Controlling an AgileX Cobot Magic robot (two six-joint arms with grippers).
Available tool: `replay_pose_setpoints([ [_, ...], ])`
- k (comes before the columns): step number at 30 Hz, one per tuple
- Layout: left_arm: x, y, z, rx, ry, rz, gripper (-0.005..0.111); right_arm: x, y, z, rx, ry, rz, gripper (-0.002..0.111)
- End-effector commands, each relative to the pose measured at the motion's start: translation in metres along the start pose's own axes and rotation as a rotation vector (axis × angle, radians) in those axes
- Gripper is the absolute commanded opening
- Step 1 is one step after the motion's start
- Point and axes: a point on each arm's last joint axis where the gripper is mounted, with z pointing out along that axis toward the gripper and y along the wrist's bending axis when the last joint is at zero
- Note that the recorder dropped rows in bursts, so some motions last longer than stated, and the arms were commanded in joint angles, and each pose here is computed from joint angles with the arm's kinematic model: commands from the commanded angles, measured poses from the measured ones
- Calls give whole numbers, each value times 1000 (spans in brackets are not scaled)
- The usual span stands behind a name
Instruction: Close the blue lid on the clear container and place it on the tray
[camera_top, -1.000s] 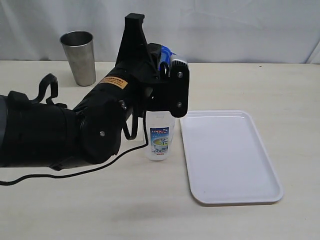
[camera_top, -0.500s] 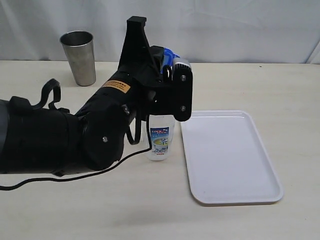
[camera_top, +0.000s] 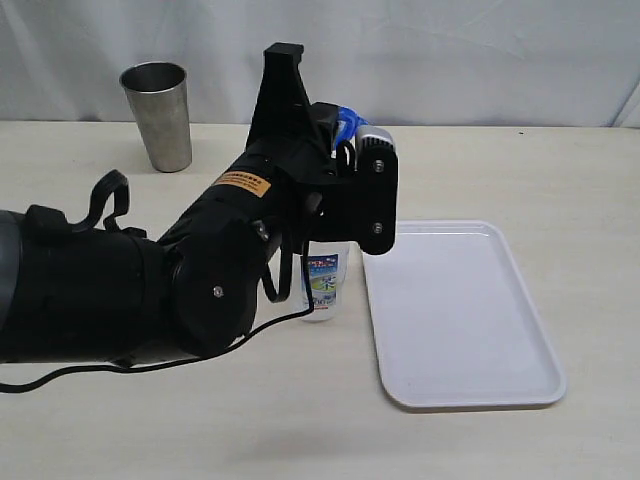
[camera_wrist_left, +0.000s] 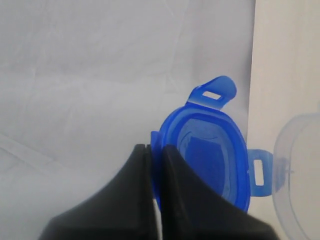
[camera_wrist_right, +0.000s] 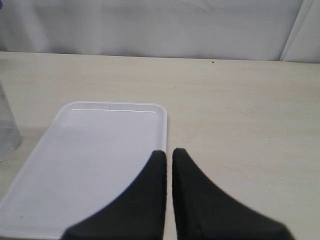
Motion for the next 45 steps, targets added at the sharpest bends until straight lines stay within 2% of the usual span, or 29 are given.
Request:
replay_pose_setpoints([
  [1,-5,1,-5,-7,-1,-20,0,0,0,0,3,-3,-1,5],
  [17,-3,-6,-5,58,20,-23,0,0,0,0,3,-3,-1,5],
  [45,-5,-4,-5,45,-1,0,0,0,0,0,3,-3,-1,5],
])
